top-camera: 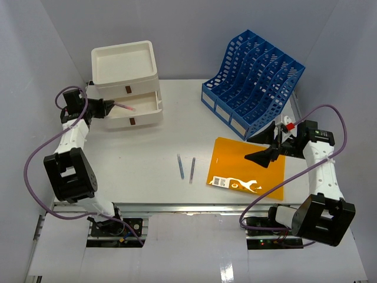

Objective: Organize the desk

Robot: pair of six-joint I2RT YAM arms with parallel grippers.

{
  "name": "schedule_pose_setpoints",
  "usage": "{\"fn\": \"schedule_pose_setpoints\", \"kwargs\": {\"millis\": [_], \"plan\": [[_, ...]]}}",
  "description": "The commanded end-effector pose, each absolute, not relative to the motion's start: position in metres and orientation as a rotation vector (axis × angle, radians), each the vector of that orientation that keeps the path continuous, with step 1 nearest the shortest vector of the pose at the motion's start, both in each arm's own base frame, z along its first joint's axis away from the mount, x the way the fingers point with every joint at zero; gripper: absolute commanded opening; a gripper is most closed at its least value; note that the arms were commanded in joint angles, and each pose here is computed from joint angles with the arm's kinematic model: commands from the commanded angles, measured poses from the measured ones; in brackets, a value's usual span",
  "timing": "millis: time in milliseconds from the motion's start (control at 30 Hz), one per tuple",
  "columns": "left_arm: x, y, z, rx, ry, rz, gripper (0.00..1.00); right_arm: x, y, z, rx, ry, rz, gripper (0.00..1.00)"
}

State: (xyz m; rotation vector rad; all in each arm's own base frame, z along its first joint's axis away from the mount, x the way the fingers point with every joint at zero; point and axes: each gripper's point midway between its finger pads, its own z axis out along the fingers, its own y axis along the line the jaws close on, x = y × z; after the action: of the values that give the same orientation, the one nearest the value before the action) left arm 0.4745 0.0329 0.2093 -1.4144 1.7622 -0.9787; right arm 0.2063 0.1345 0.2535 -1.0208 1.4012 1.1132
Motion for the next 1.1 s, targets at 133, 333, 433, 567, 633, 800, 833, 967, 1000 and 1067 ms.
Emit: {"fn": "schedule_pose_setpoints", "kwargs": {"millis": [133, 333, 433, 567, 633, 800, 833, 967, 1000, 1067], "plan": [[0.506, 0.028, 0.248, -1.321, 1.696, -1.005, 0.54, 0.233, 0.153, 0.229, -1.131, 1.581, 0.916, 0.82], [0.499, 0.022, 0.275, -1.179, 1.692, -1.010, 0.72, 0.210, 0.204, 0.222, -1.507, 1.348, 0.920, 0.88], [0.493, 0.017, 0.288, -1.099, 1.693, -1.024, 0.72, 0.189, 0.225, 0.216, -1.775, 1.084, 0.909, 0.94], [0.464, 0.000, 0.331, -0.859, 1.671, -1.034, 0.73, 0.168, 0.243, 0.186, -2.155, 0.706, 0.823, 0.98], [0.450, -0.007, 0.336, -0.731, 1.679, -1.015, 0.73, 0.165, 0.253, 0.171, -2.300, 0.610, 0.767, 0.98], [0.400, -0.038, 0.339, -0.417, 1.780, -1.021, 0.97, 0.170, 0.278, 0.121, -2.558, 0.497, 0.725, 0.92], [0.390, -0.041, 0.335, -0.386, 1.790, -1.001, 0.98, 0.170, 0.284, 0.116, -2.582, 0.481, 0.725, 0.91], [0.341, -0.045, 0.312, -0.290, 1.821, -0.870, 0.98, 0.189, 0.304, 0.096, -2.624, 0.530, 0.713, 0.85], [0.328, -0.047, 0.303, -0.281, 1.829, -0.845, 0.98, 0.194, 0.308, 0.089, -2.636, 0.556, 0.718, 0.84], [0.312, -0.049, 0.286, -0.268, 1.848, -0.820, 0.98, 0.203, 0.316, 0.081, -2.647, 0.590, 0.718, 0.81]]}}
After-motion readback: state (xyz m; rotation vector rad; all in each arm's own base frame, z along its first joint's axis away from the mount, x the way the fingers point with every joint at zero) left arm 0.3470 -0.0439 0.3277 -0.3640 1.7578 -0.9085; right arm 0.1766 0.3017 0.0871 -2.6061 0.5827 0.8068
